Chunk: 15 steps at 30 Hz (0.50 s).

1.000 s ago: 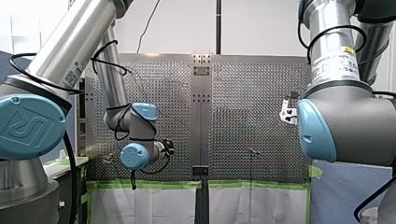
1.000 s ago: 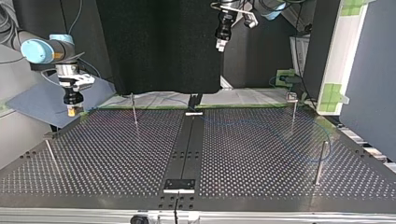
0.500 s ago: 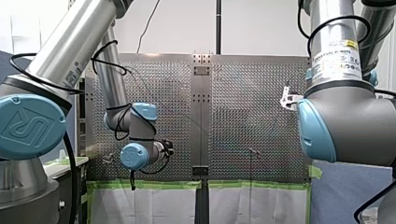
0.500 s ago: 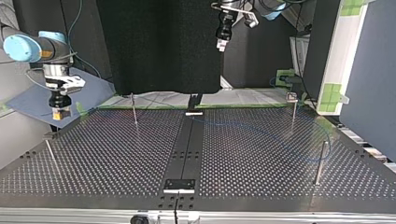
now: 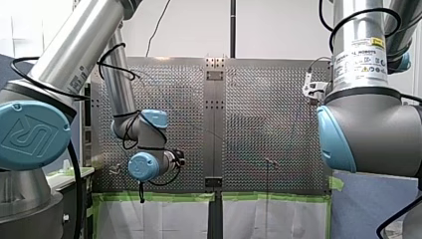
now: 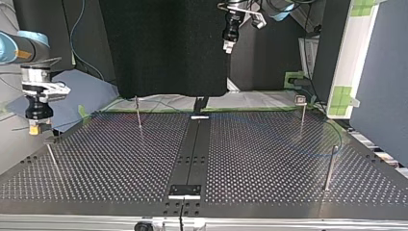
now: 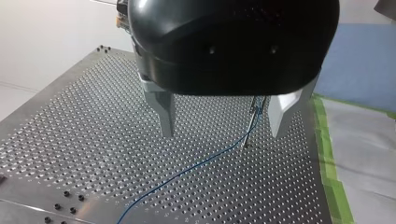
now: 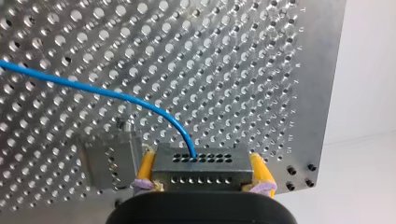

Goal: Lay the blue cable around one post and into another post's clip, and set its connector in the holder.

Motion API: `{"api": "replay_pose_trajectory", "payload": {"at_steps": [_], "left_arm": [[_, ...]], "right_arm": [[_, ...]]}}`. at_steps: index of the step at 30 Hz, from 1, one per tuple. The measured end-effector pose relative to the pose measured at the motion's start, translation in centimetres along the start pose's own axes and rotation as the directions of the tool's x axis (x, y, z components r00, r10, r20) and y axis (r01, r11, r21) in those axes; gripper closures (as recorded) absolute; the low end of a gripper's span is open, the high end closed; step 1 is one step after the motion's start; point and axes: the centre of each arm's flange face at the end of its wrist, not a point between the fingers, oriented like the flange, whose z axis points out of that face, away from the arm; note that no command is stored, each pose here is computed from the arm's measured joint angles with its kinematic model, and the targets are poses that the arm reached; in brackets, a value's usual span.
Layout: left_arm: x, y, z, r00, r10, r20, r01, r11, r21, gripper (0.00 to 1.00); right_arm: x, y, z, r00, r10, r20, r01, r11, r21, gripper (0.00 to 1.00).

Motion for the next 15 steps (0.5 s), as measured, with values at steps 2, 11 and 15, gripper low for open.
{"api": "replay_pose_trajectory", "payload": {"at_steps": [2,11,15], "left_arm": [[0.0,0.0,0.1,1.0,0.002,-0.003,-0.002,1.0,-0.004,0.01],[0.0,0.1,0.2,1.0,0.003,-0.004,-0.003,0.9999,-0.012,0.01],[0.0,0.2,0.2,1.0,0.004,-0.007,-0.004,0.9999,-0.013,0.01]], "right_arm": [[0.0,0.2,-0.1,0.9999,-0.006,0.014,0.006,1.0,-0.005,1.0],[-1.2,1.7,-0.5,0.9964,-0.007,0.085,0.01,0.9994,-0.033,1.0],[-2.4,2.3,0.0,0.9924,-0.021,0.122,0.026,0.999,-0.038,1.0]]}}
